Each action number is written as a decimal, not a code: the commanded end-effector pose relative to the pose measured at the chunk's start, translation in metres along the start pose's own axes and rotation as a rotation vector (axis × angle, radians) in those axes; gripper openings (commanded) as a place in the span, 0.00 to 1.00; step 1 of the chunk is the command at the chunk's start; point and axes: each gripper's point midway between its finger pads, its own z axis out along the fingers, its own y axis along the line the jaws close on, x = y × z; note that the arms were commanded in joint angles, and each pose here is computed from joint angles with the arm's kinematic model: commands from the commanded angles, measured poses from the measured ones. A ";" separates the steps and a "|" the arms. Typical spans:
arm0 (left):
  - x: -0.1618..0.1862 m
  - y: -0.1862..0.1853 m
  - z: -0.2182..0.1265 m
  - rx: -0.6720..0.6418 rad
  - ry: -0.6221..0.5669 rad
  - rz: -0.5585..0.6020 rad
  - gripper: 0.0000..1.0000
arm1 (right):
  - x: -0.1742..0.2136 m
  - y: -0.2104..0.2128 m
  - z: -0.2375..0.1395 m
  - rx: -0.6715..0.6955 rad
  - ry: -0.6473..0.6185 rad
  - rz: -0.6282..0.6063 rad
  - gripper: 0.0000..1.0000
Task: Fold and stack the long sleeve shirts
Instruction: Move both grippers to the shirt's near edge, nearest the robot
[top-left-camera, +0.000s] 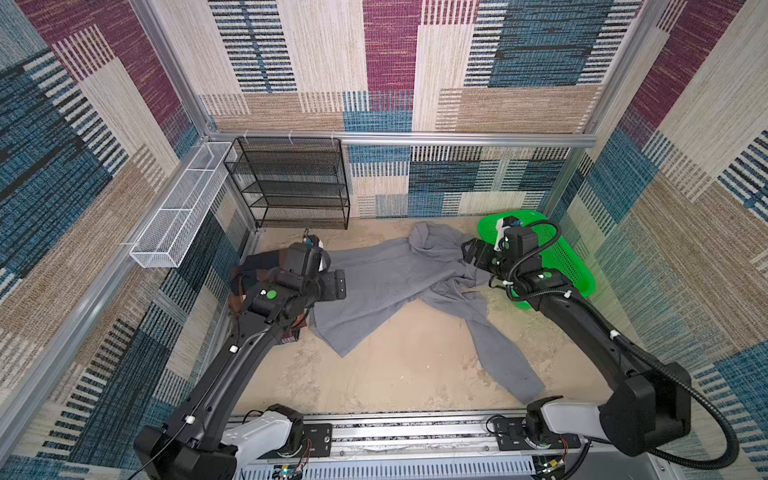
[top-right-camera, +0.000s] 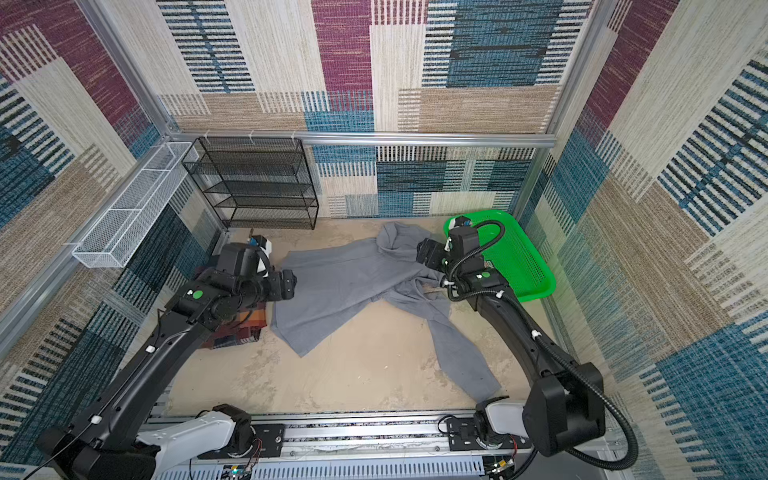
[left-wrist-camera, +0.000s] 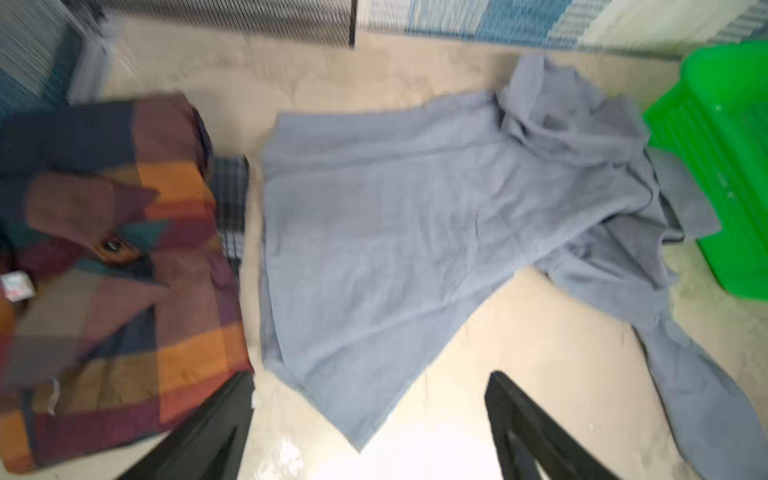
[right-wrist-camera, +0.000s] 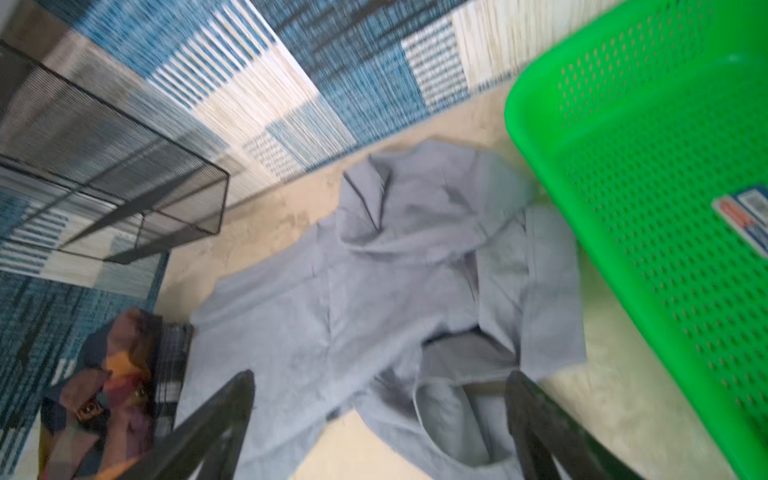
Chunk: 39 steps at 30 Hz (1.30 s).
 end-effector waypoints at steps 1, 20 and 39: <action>0.037 -0.001 0.010 0.031 0.083 -0.072 0.90 | 0.018 -0.002 -0.019 -0.010 0.010 0.003 0.97; 0.148 0.012 0.056 -0.045 0.237 -0.074 0.87 | 0.143 -0.061 -0.043 0.097 0.212 0.040 0.96; 0.161 0.028 0.065 -0.127 0.246 -0.072 0.85 | 0.152 -0.080 -0.046 0.184 0.207 0.033 0.97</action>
